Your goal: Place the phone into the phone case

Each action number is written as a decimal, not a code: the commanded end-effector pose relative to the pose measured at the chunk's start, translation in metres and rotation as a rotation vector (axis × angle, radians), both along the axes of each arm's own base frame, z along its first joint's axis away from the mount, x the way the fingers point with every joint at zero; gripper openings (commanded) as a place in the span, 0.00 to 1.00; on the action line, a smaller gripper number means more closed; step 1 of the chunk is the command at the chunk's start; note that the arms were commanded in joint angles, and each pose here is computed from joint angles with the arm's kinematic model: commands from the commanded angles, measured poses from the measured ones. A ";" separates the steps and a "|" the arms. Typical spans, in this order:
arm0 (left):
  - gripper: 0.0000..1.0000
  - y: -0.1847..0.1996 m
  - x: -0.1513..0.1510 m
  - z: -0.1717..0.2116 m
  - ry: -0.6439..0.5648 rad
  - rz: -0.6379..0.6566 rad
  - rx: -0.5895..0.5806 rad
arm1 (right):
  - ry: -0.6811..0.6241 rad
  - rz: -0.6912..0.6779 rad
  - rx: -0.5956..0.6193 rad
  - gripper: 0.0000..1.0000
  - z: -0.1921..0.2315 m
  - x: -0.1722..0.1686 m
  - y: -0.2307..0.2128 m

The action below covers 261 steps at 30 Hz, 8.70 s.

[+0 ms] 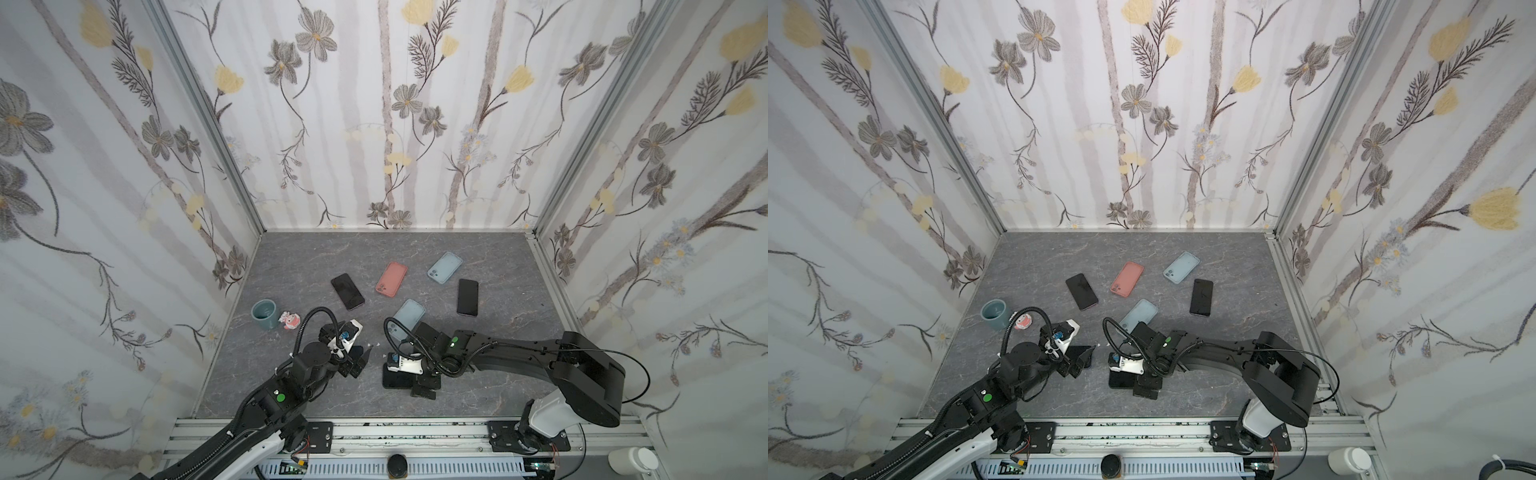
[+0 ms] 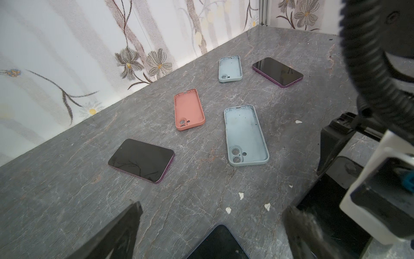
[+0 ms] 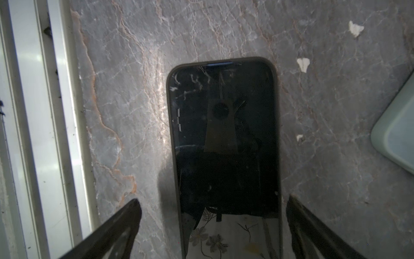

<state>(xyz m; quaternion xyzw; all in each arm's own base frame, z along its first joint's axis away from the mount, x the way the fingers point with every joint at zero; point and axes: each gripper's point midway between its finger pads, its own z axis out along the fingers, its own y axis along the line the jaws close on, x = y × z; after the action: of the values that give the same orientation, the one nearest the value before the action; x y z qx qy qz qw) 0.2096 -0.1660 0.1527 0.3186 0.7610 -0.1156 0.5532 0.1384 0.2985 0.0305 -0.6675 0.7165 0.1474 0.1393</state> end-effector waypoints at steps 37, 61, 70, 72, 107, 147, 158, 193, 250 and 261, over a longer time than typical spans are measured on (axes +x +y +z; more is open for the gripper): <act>1.00 -0.005 0.001 0.006 -0.014 -0.021 -0.027 | -0.065 -0.258 0.054 0.58 0.028 0.050 -0.001; 1.00 -0.120 0.040 0.074 0.003 -0.317 -0.199 | -0.269 -1.205 0.202 0.54 0.103 0.266 -0.226; 1.00 -0.155 0.050 0.090 -0.015 -0.415 -0.263 | -0.269 -1.391 0.158 0.54 0.081 0.354 -0.309; 1.00 -0.155 0.047 0.089 0.008 -0.413 -0.285 | -0.242 -1.412 0.127 0.54 0.071 0.368 -0.322; 1.00 -0.158 0.032 0.101 0.005 -0.433 -0.275 | -0.103 -1.584 0.015 0.92 -0.004 0.401 -0.361; 1.00 -0.159 0.039 0.084 0.052 -0.373 -0.191 | -0.190 -1.654 0.094 1.00 0.041 0.324 -0.216; 1.00 -0.159 0.032 0.080 0.062 -0.386 -0.185 | -0.169 -1.664 0.083 1.00 0.019 0.308 -0.218; 1.00 -0.156 0.033 0.081 0.040 -0.371 -0.177 | 0.019 -1.538 0.018 0.60 -0.015 0.251 -0.198; 0.16 -0.175 0.078 0.043 0.933 -0.302 -0.420 | -0.398 -0.587 0.567 0.49 0.152 0.120 -0.034; 0.00 -0.174 0.081 0.050 0.910 -0.299 -0.431 | -0.445 -0.637 0.588 0.62 0.161 0.127 -0.041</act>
<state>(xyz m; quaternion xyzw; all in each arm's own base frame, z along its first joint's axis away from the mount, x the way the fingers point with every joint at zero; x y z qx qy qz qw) 0.2857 -0.3421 0.1989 0.2238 0.8279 -0.4804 0.1835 0.2521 0.2568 0.1669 -0.3867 0.7836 0.1527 0.4616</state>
